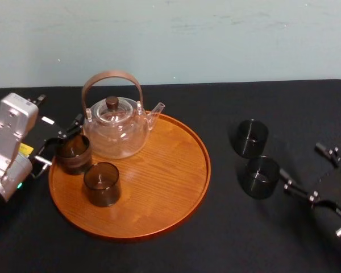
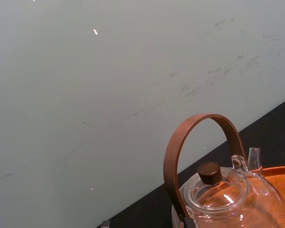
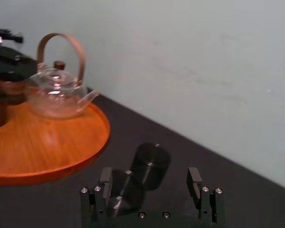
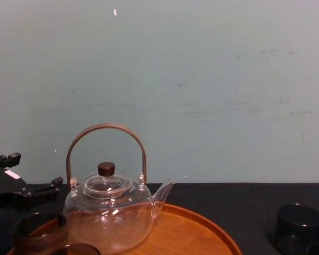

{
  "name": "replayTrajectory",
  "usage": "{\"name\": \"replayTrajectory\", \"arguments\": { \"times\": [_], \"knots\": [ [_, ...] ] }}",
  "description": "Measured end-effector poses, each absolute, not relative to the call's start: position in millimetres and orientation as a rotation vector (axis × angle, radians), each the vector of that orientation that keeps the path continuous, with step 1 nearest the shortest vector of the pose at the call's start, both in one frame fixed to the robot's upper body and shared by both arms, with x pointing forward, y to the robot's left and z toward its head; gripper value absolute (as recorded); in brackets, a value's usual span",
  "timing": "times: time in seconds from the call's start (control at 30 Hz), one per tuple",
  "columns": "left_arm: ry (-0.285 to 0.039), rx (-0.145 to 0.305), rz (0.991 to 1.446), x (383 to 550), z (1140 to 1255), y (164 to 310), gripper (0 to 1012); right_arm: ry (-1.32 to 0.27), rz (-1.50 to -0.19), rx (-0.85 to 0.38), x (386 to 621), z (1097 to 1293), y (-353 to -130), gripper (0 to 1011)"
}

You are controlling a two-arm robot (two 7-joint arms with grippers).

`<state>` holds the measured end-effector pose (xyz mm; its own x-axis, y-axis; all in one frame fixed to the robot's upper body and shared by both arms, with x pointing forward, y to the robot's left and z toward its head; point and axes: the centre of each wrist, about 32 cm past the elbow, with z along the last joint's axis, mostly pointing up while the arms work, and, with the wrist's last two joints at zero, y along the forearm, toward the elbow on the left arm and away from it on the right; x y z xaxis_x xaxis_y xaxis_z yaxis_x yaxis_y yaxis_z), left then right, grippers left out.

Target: Pick up the glass from the table and place it on the tray.

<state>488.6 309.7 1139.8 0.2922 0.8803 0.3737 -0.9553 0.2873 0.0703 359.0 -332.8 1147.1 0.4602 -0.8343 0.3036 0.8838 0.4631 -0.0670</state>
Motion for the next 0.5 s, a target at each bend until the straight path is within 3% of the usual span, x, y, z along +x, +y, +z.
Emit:
{"name": "replayTrajectory", "arguments": {
  "times": [0.5],
  "knots": [
    [-0.285,0.304,1.248,488.6,1139.8,309.7,1001,-0.131,-1.030,-0.257,349,1133.7,-332,1002]
  ]
}}
